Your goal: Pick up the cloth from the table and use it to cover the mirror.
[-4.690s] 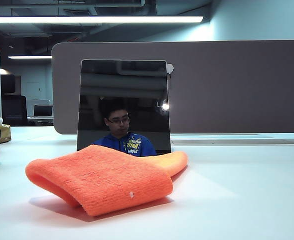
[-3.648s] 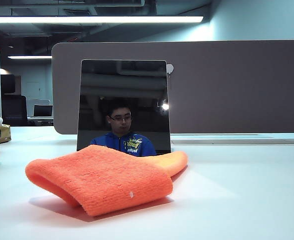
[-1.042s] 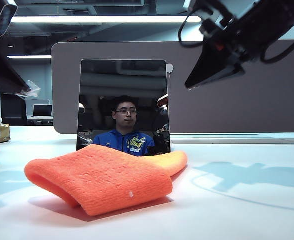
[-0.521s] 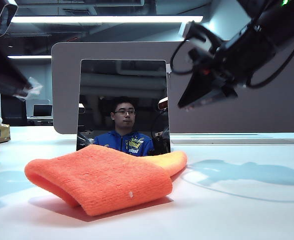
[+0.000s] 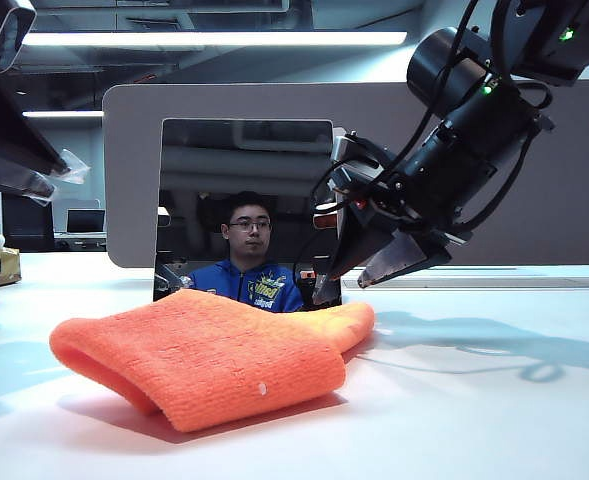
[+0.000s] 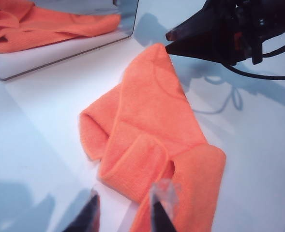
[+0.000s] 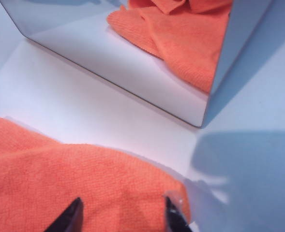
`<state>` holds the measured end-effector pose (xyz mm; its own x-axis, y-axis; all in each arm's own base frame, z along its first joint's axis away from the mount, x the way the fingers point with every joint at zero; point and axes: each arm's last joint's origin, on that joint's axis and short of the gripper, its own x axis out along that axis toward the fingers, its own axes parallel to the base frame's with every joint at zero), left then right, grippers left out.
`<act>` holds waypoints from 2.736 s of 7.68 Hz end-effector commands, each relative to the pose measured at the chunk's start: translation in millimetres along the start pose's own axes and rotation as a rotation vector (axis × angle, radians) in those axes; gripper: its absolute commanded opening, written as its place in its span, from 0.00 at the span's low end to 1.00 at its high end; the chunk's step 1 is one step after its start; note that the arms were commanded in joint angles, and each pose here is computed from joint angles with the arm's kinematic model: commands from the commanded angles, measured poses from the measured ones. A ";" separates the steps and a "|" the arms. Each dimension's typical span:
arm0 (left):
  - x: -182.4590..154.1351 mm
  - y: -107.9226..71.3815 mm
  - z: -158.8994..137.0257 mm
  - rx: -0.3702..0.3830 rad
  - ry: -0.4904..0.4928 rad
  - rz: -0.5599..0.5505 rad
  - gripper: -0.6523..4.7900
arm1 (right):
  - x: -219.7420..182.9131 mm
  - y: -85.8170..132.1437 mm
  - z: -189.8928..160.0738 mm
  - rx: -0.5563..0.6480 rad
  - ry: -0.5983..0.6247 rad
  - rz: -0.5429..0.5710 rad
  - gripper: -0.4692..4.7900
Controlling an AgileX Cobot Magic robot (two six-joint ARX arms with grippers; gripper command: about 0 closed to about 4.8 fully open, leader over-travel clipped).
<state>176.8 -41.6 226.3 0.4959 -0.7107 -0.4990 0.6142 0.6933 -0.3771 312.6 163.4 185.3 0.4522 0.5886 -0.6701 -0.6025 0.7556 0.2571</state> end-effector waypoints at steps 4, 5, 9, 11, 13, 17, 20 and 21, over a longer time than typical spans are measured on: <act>-0.5 -0.7 2.4 0.013 -0.014 -0.004 0.37 | -1.7 1.1 -1.3 0.010 0.028 0.004 0.46; -0.5 -0.7 2.4 0.013 -0.014 -0.004 0.37 | -1.7 0.7 0.7 0.003 0.008 -0.005 0.46; -0.5 -0.8 2.4 0.008 -0.013 -0.005 0.37 | 16.4 -6.2 -10.0 0.042 0.064 -0.018 0.35; -0.5 -0.8 2.4 0.009 -0.013 -0.004 0.37 | 16.1 -4.8 -10.0 0.044 0.067 0.025 0.09; -0.5 -0.8 2.4 0.008 -0.013 -0.004 0.37 | -3.4 5.0 1.2 0.027 0.022 0.114 0.09; -0.4 -1.3 -1.2 -0.022 0.016 -0.018 0.37 | -59.3 22.7 21.5 -0.016 -0.096 0.038 0.09; -1.6 -4.9 -19.1 -0.151 0.167 -0.087 0.56 | -59.0 22.5 20.9 -0.014 -0.090 0.037 0.09; 7.9 -15.8 -27.6 -0.132 0.240 -0.135 0.74 | -59.0 22.5 20.9 -0.015 -0.090 0.037 0.09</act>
<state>152.4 -53.5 207.6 0.2266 -0.7647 -0.6032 0.5583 0.6094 -0.5629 285.9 151.0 241.4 0.4797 0.6301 -0.6106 -0.6203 0.7357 0.2718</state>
